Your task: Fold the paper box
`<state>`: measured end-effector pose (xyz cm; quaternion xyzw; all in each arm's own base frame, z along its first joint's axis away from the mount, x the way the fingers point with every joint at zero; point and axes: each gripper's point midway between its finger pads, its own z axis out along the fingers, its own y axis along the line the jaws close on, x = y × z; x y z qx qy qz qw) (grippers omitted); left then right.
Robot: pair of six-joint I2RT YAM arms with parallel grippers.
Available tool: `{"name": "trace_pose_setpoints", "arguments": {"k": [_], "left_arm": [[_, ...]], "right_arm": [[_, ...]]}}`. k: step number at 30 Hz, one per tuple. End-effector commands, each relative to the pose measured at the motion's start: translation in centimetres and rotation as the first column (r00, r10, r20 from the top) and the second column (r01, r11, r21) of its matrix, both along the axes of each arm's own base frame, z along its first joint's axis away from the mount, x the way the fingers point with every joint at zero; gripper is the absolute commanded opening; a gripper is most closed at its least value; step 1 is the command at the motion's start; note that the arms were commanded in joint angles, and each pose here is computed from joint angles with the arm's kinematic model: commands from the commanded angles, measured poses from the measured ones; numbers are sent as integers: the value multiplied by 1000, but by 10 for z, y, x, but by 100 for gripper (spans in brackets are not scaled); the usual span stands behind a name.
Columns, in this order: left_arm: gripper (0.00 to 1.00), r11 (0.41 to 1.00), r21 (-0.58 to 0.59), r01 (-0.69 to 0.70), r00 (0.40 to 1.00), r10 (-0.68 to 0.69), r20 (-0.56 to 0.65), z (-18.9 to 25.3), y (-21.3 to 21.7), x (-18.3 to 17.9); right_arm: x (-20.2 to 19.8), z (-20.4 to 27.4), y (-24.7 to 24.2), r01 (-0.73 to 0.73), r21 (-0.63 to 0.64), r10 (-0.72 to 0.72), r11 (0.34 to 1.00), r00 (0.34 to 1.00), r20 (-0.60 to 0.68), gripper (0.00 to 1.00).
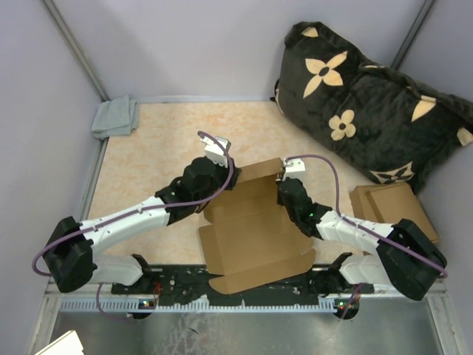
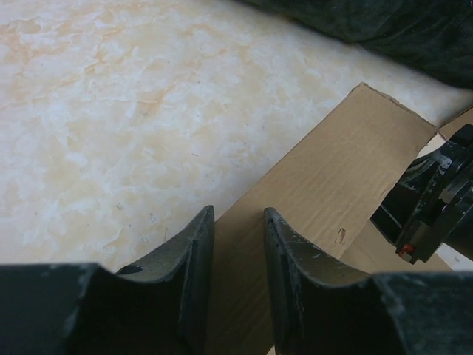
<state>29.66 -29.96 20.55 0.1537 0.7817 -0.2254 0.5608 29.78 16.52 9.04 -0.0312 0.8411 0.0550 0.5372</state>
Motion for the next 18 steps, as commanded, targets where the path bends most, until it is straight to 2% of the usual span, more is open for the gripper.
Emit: {"name": "trace_pose_setpoints", "arguments": {"k": [1,7,10,12,13,15,16,18], "left_arm": [[42,999,39,-24,1000,24,1,6,13,-4],[53,989,-28,-148,981,150,126,54,46,0],[72,965,-55,-256,947,262,187,78,73,5],[86,930,-57,-363,904,366,222,90,100,12],[88,908,-54,-417,879,417,233,92,115,18],[89,876,-74,-477,851,481,210,92,143,34],[88,877,-101,-470,861,481,167,87,153,42],[84,840,-166,-517,841,534,84,70,188,62]], "right_arm": [[5,10,-9,81,30,-82,996,996,22,0],[0,8,-22,124,7,-124,992,992,14,0],[-4,8,-30,141,-1,-141,990,990,20,0],[-7,8,-36,154,-4,-153,988,988,21,0],[-8,7,-40,159,-5,-159,987,987,18,0],[-9,5,-47,173,-4,-173,985,985,11,0],[-9,4,-51,179,-1,-179,984,984,6,0],[-10,3,-57,188,8,-188,982,982,0,0]]}}
